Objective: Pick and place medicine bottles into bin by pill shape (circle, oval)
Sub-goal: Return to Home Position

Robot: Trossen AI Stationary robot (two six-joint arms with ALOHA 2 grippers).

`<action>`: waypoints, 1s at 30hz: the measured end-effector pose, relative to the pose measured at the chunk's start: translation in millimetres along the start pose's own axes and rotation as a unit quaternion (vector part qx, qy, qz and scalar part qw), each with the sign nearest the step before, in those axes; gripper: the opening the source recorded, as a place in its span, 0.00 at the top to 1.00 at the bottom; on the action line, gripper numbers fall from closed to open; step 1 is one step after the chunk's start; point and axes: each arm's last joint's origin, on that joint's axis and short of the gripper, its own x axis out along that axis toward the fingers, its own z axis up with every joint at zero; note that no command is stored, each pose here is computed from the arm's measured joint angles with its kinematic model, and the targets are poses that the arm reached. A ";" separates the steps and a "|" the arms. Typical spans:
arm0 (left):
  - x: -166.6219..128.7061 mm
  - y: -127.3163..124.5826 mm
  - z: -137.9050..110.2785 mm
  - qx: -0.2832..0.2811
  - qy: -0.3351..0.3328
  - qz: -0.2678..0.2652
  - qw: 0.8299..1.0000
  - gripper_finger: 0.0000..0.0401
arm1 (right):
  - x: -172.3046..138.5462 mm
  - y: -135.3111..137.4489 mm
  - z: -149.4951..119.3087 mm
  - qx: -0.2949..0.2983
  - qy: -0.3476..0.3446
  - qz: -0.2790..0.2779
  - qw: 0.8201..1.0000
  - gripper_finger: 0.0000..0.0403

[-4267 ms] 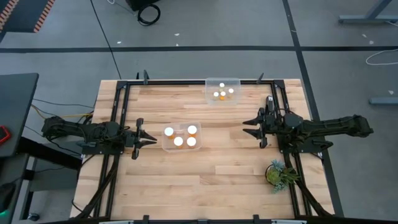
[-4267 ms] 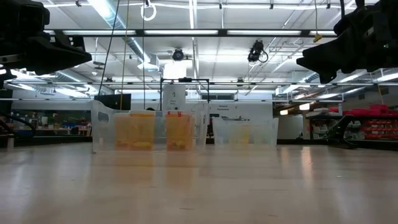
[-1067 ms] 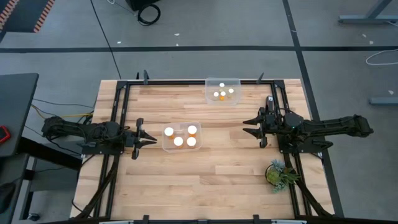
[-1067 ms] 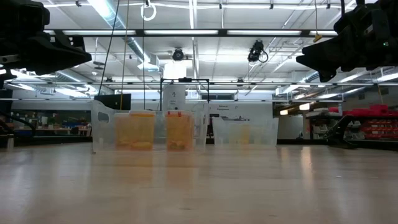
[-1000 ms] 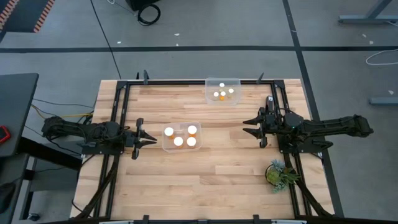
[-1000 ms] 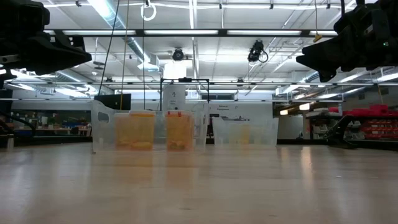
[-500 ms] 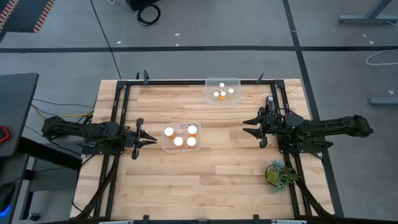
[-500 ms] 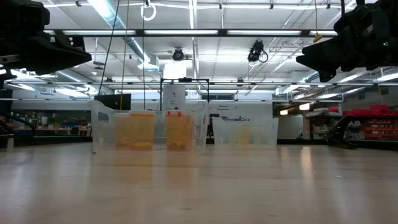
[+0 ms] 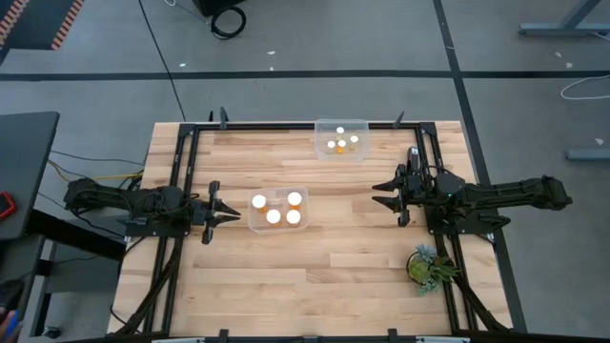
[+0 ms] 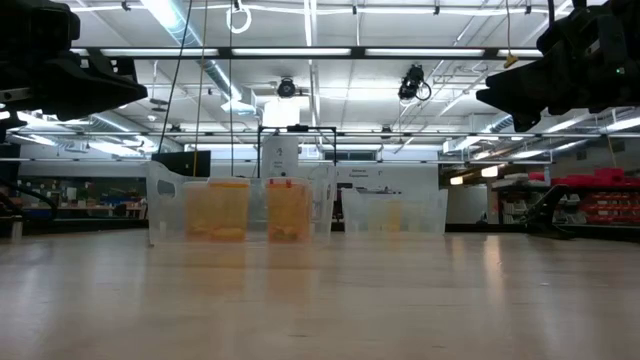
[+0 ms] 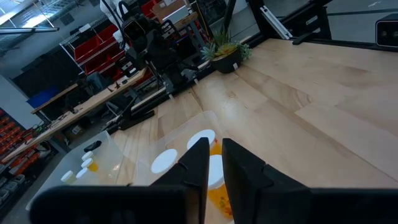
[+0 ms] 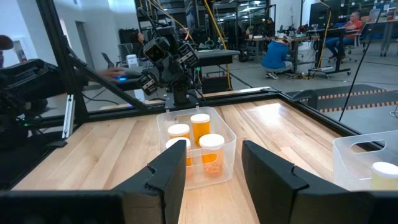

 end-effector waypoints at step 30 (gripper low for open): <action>0.0 -0.1 -0.1 0.000 0.000 0.000 1.000 0.87 | 0.0 0.0 0.1 0.000 0.000 0.000 1.000 0.60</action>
